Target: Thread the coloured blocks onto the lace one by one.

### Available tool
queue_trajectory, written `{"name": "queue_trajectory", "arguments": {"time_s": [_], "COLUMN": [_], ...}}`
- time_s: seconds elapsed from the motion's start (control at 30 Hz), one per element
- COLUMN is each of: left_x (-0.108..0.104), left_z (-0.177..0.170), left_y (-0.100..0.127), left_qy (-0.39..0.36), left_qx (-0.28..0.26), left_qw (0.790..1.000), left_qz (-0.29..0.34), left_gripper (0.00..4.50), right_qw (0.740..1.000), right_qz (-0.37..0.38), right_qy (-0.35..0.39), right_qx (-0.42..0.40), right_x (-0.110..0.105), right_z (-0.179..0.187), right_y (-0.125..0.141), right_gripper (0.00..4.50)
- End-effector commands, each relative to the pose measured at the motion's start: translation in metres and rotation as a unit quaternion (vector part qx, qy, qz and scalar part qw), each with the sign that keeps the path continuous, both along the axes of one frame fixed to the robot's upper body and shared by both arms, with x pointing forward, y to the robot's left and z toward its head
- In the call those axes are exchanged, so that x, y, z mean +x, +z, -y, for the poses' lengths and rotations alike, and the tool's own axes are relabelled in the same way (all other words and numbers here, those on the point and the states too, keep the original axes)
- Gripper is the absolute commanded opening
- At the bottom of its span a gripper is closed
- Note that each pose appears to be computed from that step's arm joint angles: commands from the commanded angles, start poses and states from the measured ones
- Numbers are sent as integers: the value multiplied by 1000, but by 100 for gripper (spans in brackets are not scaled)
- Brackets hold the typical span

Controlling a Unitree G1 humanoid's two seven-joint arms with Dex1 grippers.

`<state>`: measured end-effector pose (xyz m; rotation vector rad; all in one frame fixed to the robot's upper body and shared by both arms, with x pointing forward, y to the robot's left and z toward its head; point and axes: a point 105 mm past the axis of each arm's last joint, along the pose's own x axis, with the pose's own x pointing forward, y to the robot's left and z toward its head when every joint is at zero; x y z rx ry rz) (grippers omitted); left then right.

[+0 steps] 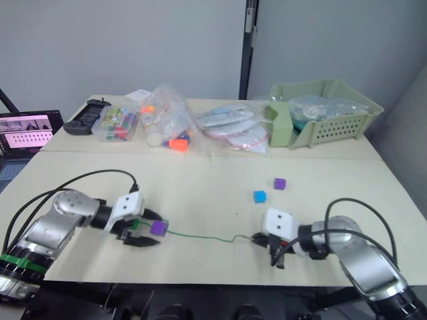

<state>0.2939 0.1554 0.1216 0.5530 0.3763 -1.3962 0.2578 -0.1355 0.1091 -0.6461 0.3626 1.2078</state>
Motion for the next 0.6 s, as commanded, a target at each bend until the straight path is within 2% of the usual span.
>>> {"name": "queue_trajectory", "arguments": {"time_s": [0.03,0.2,0.3,0.6], "left_x": [-7,-8,-8,-11], "left_z": [39,94,116,129], "left_y": [18,8,-1,-17], "left_qy": [-45,-69,-84,-94], "left_qx": [-57,-107,-112,-92], "left_qw": [997,992,990,991], "left_qz": [11,22,19,21], "left_gripper": [351,351,351,351], "right_qw": [1000,1000,999,999], "right_qz": [0,1,2,1], "right_qy": [15,22,29,34], "right_qx": [-3,-13,-16,-19], "right_x": [4,13,14,11], "right_z": [-15,-28,-33,-33], "right_y": [-1,-8,-9,-9], "right_gripper": [0,0,0,0]}}
